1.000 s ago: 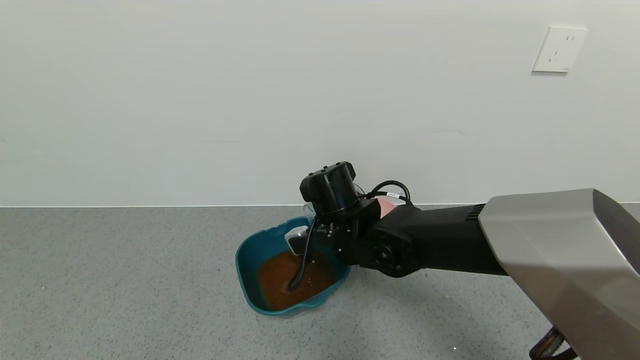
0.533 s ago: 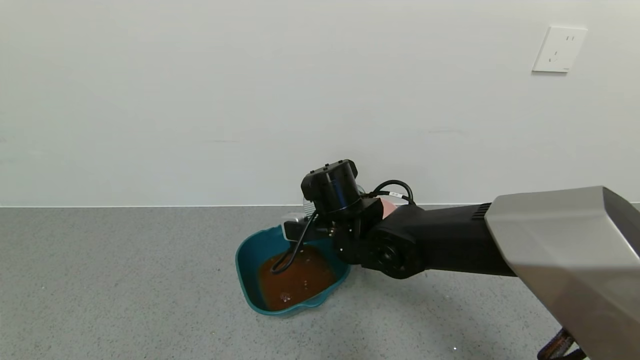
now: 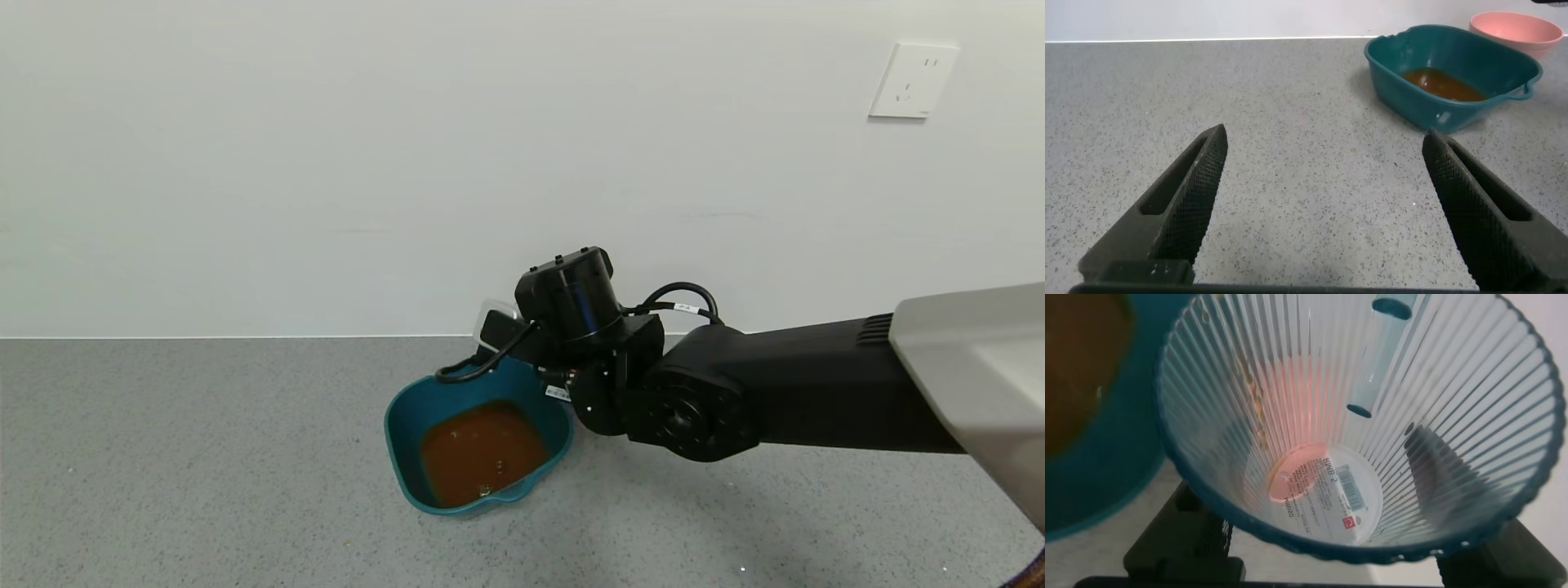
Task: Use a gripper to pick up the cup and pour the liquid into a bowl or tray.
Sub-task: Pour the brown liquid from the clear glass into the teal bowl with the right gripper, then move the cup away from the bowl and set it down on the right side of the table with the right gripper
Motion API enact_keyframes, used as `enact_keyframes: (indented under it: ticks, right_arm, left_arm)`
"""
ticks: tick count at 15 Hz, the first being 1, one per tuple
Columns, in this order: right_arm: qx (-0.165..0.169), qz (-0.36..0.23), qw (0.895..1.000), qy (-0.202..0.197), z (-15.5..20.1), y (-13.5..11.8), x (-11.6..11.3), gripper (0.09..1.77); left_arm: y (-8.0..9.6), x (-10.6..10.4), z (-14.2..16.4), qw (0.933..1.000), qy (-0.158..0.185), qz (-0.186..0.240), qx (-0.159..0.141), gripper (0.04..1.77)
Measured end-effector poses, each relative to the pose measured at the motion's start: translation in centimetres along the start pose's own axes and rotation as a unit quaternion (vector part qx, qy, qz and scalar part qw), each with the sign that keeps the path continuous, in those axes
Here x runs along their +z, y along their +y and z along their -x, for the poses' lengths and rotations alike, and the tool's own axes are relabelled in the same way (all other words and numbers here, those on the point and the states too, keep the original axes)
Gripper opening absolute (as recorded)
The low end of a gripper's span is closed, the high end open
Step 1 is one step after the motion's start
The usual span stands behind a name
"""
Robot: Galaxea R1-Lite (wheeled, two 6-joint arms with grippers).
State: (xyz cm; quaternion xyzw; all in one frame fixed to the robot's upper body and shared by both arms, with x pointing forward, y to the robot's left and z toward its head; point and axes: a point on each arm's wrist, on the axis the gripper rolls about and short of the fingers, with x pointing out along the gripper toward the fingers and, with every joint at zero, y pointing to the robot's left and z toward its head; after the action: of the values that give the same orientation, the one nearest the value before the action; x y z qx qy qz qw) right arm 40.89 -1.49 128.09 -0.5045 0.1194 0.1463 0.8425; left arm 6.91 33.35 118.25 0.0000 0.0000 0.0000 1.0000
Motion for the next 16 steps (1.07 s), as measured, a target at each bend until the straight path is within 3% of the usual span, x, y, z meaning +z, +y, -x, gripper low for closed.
enact_keyframes:
  ticks: [4,7,10,13,16]
  right_arm:
    - [0.010,-0.159,0.987,0.013,1.0,-0.2,-1.4,1.34]
    - [0.016,-0.283,0.959,0.019,2.2,-0.6,-2.4,1.34]
    - [0.020,-0.384,0.923,0.018,3.8,-1.7,-3.3,1.34]
    - [0.016,-0.448,0.894,0.009,5.4,-2.2,-4.4,1.34]
    - [0.007,-0.480,0.877,-0.023,6.7,-2.4,-5.7,1.34]
  left_arm:
    - [0.0,0.0,0.0,1.0000,0.000,0.000,0.000,1.72]
    - [0.0,0.0,0.0,1.0000,0.000,0.000,0.000,1.72]
    - [0.0,0.0,0.0,1.0000,0.000,0.000,0.000,1.72]
    - [0.0,0.0,0.0,1.0000,0.000,0.000,0.000,1.72]
    - [0.0,0.0,0.0,1.0000,0.000,0.000,0.000,1.72]
